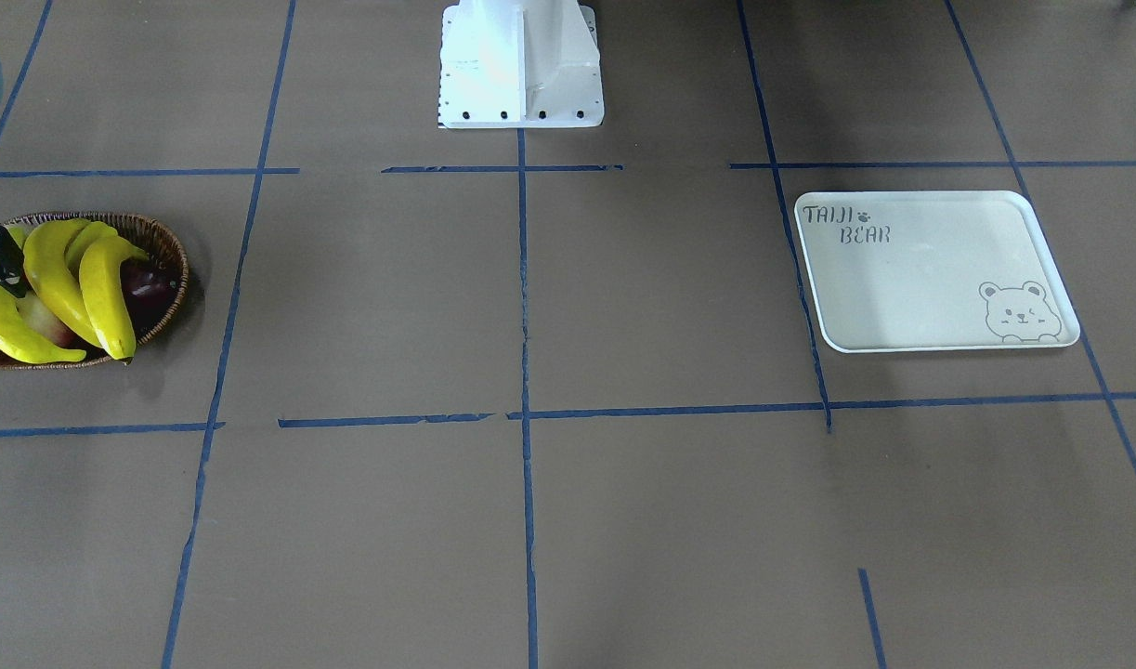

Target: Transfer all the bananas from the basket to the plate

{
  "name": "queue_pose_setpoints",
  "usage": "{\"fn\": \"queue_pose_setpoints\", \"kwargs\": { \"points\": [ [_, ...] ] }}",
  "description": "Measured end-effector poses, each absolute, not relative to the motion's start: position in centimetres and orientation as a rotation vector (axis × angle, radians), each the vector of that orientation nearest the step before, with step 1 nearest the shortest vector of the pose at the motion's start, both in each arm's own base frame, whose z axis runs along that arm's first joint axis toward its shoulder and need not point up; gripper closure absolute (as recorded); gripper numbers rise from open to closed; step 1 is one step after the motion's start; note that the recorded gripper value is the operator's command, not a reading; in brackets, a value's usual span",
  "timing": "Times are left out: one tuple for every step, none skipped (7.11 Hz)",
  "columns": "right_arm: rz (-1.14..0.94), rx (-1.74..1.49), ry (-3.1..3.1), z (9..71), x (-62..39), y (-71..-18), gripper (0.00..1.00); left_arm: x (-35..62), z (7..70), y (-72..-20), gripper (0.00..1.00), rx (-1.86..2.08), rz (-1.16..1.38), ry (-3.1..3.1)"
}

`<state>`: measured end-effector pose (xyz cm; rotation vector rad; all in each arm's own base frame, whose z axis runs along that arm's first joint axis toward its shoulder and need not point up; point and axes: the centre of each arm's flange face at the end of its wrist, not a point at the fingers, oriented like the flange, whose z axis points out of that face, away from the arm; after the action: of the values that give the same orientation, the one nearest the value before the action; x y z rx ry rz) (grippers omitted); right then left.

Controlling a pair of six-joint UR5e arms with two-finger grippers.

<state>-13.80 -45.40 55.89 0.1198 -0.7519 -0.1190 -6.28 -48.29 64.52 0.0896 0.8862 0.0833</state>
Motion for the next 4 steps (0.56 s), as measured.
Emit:
{"fn": "queue_pose_setpoints", "kwargs": {
  "points": [
    [-0.119, 0.117, -0.75, 56.07, -13.76, -45.32, 0.4, -6.3, 64.47, -48.31, 0.0, 0.091, 0.083, 0.886],
    [-0.118, 0.115, -0.749, 56.18, -13.74, -45.27, 0.4, -6.29, 64.45, -48.33, 0.0, 0.091, 0.084, 0.886],
    [-0.117, 0.113, -0.747, 56.3, -13.71, -45.22, 0.4, -6.26, 64.44, -48.34, 0.0, 0.091, 0.084, 0.886],
    [-0.117, 0.111, -0.746, 56.39, -13.7, -45.18, 0.4, -6.26, 64.41, -48.35, 0.0, 0.091, 0.085, 0.886]
  ]
}}
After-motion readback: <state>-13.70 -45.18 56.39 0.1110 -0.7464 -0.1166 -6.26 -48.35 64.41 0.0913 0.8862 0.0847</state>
